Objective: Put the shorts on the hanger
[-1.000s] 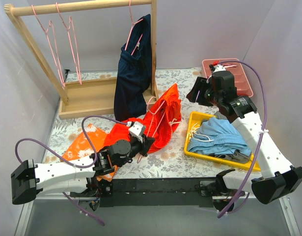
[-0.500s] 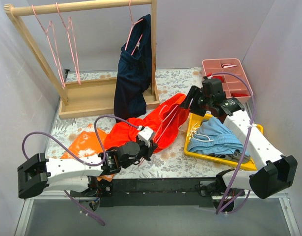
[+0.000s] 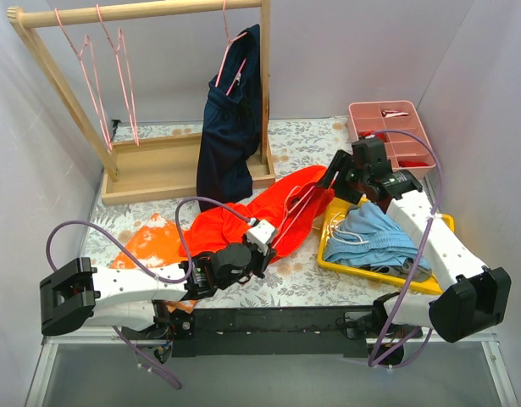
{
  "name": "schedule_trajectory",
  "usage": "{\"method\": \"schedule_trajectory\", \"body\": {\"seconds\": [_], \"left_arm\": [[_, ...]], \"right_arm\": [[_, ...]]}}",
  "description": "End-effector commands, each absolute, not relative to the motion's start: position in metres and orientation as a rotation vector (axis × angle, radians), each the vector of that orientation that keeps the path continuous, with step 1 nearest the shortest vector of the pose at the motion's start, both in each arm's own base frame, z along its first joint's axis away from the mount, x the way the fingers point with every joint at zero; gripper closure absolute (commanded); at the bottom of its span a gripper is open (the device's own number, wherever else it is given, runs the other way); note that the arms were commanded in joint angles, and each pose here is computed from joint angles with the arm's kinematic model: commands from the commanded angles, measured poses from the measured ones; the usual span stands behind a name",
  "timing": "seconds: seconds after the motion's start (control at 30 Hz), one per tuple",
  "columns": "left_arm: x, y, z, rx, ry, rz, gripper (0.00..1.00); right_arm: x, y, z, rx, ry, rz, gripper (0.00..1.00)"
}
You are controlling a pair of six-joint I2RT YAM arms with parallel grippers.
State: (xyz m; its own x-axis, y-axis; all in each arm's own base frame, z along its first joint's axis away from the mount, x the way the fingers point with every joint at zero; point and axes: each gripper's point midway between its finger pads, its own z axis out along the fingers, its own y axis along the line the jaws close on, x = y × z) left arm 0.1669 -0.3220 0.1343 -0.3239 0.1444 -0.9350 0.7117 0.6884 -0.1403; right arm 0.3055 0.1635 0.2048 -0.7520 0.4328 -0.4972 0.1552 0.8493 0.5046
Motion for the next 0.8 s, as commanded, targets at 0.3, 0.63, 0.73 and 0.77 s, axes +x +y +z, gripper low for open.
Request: {"method": "schedule_trajectory", "body": {"seconds": [0.3, 0.63, 0.73, 0.77], "left_arm": [[0.169, -0.344, 0.156, 0.694, 1.782, -0.687, 1.00], [0.177, -0.354, 0.158, 0.712, 1.765, -0.623, 1.00], [0.180, -0.359, 0.158, 0.719, 1.763, -0.604, 1.00], [0.183, -0.360, 0.160, 0.708, 1.757, -0.598, 1.00]], "right_arm": [[0.353, 0.144, 0.196, 0.642, 2.446, 0.608, 0.30], [0.336, 0.161, 0.172, 0.609, 2.508, 0.652, 0.72], [0.324, 0.165, 0.176, 0.567, 2.514, 0.657, 0.78], [0.316, 0.168, 0.178, 0.545, 2.524, 0.661, 0.78]]}}
